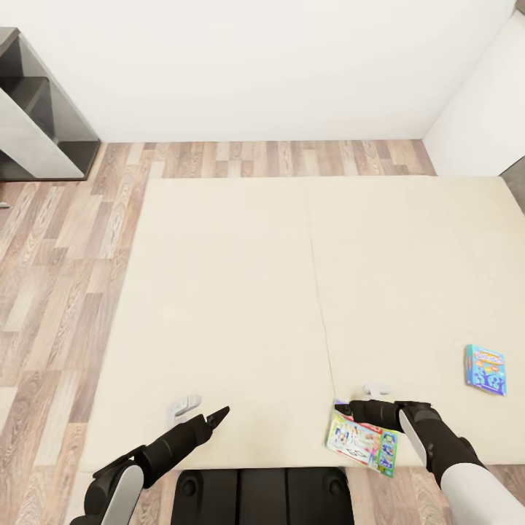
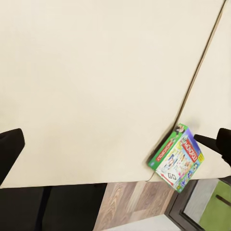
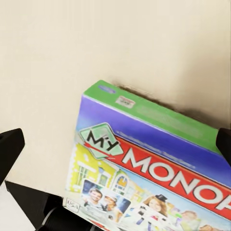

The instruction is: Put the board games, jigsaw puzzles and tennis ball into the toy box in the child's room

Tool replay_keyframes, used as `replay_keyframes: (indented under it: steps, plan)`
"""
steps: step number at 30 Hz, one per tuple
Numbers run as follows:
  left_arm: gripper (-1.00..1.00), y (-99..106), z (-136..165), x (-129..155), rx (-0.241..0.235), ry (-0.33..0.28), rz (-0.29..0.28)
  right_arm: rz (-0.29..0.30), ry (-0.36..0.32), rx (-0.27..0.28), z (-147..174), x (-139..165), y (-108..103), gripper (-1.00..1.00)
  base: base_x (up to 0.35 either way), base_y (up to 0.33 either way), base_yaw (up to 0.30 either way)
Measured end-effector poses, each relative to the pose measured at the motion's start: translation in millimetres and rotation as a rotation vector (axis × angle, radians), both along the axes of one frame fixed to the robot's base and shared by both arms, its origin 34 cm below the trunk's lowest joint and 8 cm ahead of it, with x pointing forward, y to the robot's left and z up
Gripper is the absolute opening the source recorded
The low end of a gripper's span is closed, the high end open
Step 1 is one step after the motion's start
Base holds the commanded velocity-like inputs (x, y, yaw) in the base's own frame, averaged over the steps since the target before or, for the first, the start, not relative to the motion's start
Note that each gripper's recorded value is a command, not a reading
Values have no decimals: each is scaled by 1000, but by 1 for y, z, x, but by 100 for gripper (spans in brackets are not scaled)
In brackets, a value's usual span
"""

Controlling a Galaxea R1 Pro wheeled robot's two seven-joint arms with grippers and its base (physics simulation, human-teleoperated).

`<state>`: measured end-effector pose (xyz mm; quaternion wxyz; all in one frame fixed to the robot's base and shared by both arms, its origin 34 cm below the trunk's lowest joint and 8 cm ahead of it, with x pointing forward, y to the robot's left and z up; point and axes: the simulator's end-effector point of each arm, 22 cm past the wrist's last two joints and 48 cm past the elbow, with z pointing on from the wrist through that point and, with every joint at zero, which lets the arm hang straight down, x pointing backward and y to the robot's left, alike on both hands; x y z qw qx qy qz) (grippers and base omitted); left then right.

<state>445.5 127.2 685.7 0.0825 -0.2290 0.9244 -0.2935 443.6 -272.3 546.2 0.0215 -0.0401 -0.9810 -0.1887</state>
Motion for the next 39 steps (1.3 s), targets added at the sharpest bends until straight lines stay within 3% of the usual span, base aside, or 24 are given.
replay_keyframes:
  steps: [27, 31, 33, 35, 37, 38, 39]
  plan:
    - [100, 0, 0, 0, 0, 0, 0, 1, -19, -12, 2, 9, -8, 100, 0, 27, 0]
    - [100, 0, 0, 0, 0, 0, 0, 8, -43, -34, 6, 20, -24, 100, 0, 2, 0]
    - [100, 0, 0, 0, 0, 0, 0, 16, -72, -65, 13, 34, -48, 100, 0, 1, 0]
    - [100, 0, 0, 0, 0, 0, 0, 16, -72, -66, 13, 34, -48, 100, 0, 1, 0]
    - [100, 0, 0, 0, 0, 0, 0, 12, -89, -100, 21, 45, -75, 100, 0, 0, 0]
    - [100, 0, 0, 0, 0, 0, 0, 11, -88, -100, 21, 45, -75, 100, 0, 0, 0]
    - [100, 0, 0, 0, 0, 0, 0, 1, -90, -115, 26, 49, -89, 100, 0, 0, 0]
